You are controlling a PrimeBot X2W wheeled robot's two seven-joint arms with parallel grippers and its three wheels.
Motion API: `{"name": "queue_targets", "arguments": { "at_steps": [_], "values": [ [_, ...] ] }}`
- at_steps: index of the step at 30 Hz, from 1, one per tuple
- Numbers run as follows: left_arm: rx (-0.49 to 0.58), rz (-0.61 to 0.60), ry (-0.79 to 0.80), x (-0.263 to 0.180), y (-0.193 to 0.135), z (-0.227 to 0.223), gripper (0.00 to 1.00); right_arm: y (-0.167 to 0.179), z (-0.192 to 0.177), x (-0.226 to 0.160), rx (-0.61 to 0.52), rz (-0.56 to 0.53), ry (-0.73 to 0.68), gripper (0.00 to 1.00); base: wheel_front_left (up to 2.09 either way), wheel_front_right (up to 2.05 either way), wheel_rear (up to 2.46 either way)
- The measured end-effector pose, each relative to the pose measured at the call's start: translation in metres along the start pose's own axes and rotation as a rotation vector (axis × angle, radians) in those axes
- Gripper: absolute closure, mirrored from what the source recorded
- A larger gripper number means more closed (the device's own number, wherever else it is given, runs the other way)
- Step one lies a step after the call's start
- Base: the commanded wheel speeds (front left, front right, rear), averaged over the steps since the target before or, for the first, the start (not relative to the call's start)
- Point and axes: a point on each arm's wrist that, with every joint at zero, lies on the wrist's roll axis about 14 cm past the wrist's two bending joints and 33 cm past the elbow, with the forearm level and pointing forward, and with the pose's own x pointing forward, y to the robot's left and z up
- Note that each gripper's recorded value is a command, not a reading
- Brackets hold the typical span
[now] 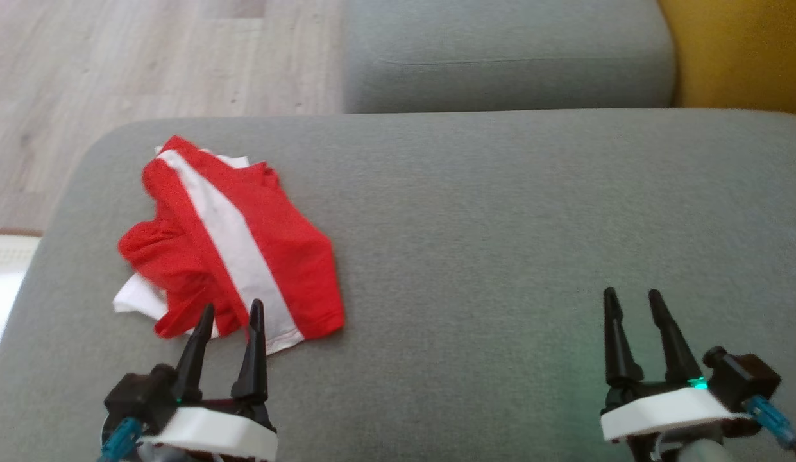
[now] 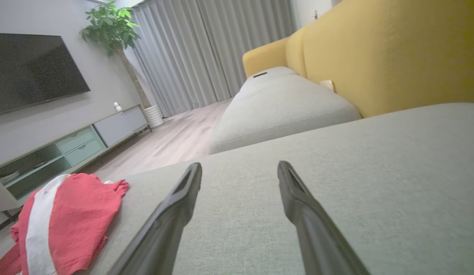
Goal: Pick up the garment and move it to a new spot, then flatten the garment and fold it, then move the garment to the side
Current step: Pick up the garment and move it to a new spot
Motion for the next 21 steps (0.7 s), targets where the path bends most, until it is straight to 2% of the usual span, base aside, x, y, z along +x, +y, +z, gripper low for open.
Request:
{"name": "queue_targets", "arguments": {
  "at_steps": [21],
  "values": [
    [0.037, 0.281, -0.097, -0.051, 0.081, 0.030, 0.00, 0.087, -0.024, 0.023, 0.019, 0.271, 0.082, 0.00, 0.00, 0.00, 0.00]
  ]
}}
